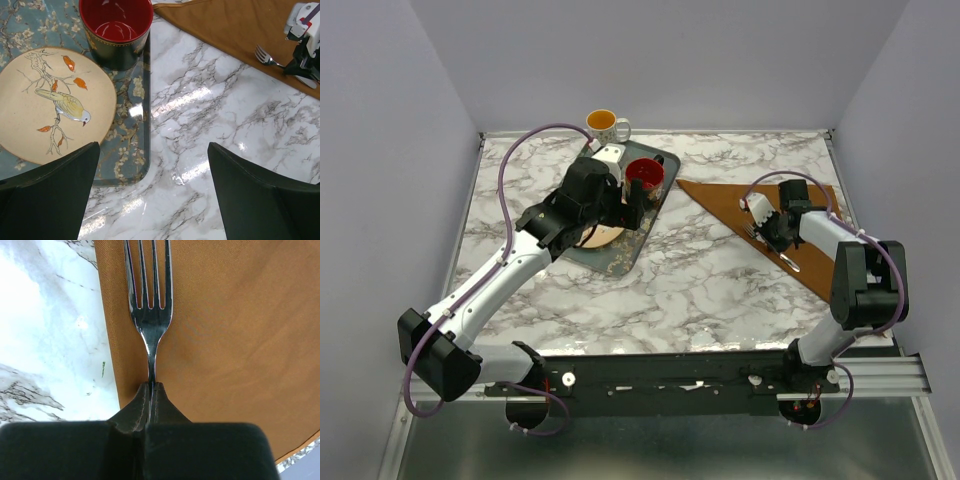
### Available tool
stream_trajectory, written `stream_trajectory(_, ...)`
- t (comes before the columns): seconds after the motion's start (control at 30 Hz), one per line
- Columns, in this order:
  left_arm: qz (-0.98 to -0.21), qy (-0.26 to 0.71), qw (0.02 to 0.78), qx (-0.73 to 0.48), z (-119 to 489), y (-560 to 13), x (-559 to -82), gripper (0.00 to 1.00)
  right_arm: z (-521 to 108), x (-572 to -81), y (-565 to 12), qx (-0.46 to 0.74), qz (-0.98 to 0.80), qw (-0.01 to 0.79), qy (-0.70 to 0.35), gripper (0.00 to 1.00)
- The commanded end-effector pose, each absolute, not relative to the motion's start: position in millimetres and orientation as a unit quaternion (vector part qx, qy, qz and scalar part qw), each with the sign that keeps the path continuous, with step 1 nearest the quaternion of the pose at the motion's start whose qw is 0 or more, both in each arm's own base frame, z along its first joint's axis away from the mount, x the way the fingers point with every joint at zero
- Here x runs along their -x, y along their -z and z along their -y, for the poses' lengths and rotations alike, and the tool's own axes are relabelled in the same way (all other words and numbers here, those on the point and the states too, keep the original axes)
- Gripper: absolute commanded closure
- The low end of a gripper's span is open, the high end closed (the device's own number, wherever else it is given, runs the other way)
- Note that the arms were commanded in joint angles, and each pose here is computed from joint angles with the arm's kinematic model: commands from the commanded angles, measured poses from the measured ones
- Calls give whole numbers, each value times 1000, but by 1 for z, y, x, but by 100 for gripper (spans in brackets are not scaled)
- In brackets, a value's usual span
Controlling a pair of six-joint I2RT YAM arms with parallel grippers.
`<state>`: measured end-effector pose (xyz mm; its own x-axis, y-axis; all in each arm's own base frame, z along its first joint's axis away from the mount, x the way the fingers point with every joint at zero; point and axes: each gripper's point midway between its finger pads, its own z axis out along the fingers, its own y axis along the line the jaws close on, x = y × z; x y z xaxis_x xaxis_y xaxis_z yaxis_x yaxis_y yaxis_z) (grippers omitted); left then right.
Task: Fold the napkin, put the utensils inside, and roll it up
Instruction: Place the utensil onto the napkin
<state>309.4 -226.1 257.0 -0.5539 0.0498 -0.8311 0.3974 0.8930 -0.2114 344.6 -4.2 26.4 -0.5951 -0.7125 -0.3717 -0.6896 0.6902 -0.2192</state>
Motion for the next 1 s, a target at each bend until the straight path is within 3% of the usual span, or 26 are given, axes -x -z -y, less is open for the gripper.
stream_trajectory(0.0,-859,187,456,-137,227,-259,-309,1,6,-344,-29,377,-903,205,19,99)
stream_trajectory(0.97,-858,189,455,-143,229,-259,-306,1,17,-335,-16,387,-902,188,45,99)
